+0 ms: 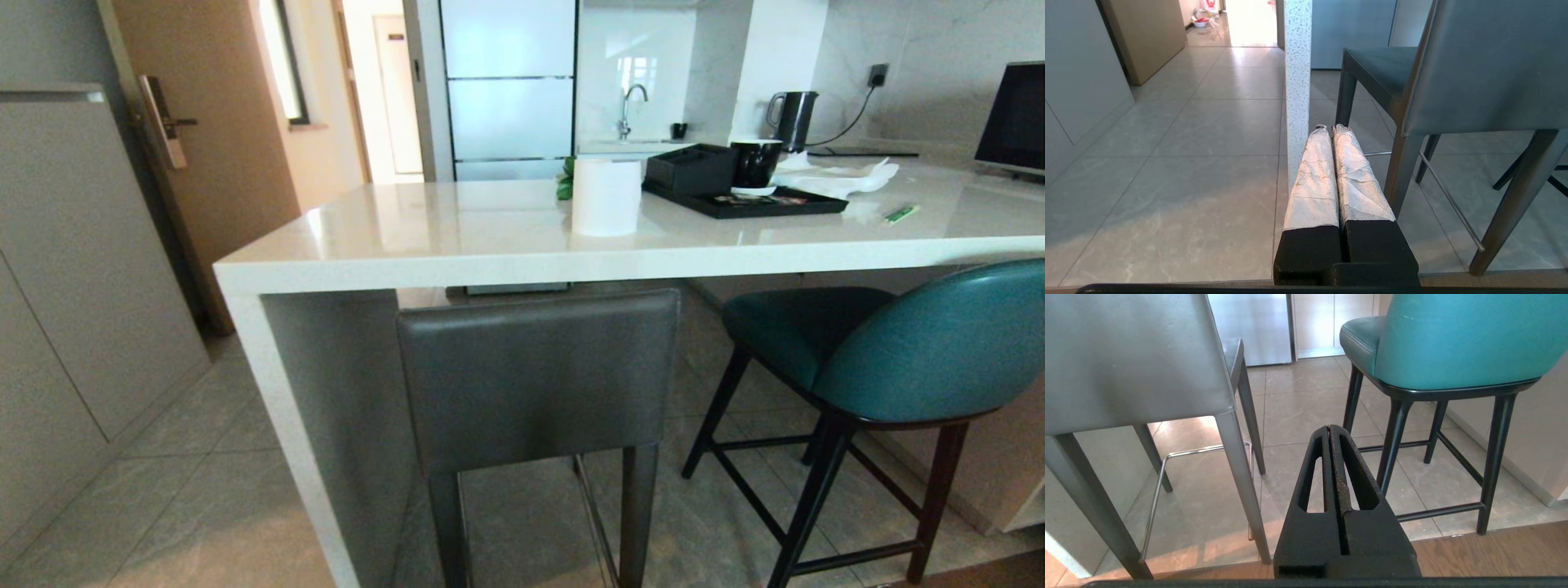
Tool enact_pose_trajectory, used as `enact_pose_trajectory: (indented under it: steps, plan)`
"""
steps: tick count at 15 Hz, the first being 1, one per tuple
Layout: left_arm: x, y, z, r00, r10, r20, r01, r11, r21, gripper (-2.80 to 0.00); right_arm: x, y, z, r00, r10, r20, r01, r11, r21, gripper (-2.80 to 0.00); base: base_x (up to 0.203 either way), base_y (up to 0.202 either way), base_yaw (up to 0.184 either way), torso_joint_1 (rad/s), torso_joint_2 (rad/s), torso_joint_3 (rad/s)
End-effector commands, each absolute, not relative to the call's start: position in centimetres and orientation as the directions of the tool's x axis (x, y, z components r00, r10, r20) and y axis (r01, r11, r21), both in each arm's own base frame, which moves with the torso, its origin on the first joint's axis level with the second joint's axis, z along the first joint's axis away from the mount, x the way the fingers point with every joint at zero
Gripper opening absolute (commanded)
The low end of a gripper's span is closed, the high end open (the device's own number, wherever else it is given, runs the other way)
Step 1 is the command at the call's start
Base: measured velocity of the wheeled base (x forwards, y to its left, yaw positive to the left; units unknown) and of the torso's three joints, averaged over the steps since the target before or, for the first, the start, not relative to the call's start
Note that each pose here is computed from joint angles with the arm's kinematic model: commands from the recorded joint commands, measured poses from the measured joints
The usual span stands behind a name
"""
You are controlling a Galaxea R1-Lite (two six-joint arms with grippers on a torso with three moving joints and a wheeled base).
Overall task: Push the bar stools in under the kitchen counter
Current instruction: Pull the gray chair out from under the dining table
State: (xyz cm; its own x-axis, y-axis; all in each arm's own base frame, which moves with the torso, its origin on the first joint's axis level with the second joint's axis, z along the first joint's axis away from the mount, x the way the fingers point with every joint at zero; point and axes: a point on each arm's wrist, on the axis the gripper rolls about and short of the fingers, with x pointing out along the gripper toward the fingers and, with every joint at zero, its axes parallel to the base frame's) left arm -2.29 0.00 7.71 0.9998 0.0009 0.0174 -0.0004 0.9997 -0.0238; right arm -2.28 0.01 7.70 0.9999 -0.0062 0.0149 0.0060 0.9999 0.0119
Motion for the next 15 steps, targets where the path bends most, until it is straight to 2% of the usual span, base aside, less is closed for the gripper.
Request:
enact_pose_trajectory:
  steps: [1,15]
  plan:
    - [-2.22,0.00,7.51,1.000,0.002,0.010,-0.002,1.000,-0.025,-2.80,-2.21,0.01,7.50,1.000,-0.006,0.006,0.006,1.000,0.012,-2.80,0.000,0.000,0.000,0.000,0.00,0.000]
    - [-2.21,0.00,7.51,1.000,0.002,0.012,-0.001,1.000,-0.026,-2.80,-2.21,0.01,7.50,1.000,-0.005,0.006,0.005,1.000,0.012,-2.80,0.000,0.000,0.000,0.000,0.00,0.000]
